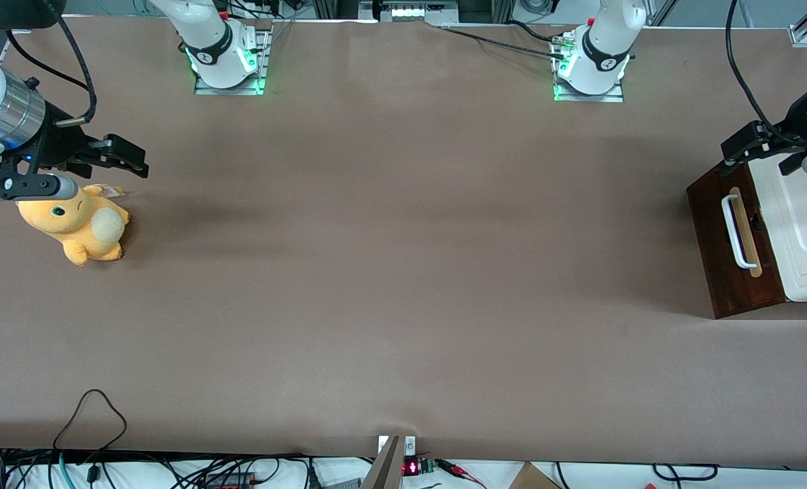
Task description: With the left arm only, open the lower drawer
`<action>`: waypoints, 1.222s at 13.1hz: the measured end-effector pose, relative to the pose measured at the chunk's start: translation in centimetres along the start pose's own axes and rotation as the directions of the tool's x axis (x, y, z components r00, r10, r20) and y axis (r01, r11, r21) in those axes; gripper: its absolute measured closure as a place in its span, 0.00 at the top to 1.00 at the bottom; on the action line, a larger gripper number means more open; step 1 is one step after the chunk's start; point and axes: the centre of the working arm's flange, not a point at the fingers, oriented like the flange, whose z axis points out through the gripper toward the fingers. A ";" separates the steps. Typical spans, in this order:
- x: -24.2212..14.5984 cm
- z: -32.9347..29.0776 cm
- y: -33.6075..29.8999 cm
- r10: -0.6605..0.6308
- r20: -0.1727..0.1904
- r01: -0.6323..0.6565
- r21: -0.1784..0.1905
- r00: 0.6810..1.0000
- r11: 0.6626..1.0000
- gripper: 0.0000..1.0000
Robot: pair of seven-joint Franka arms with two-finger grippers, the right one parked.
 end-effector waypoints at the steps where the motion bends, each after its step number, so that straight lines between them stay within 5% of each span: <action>1: 0.0 0.0 0.0 0.000 0.000 0.000 0.000 1.000 1.000 1.00; 9: -0.1 1.0 0.0 0.001 0.055 -0.001 -0.001 0.998 1.000 1.00; 13: 0.1 3.2 -0.2 -0.003 0.129 0.003 -0.002 0.992 1.000 1.00; 16: 0.4 3.5 -0.2 -0.002 0.127 0.002 -0.002 0.992 1.000 1.00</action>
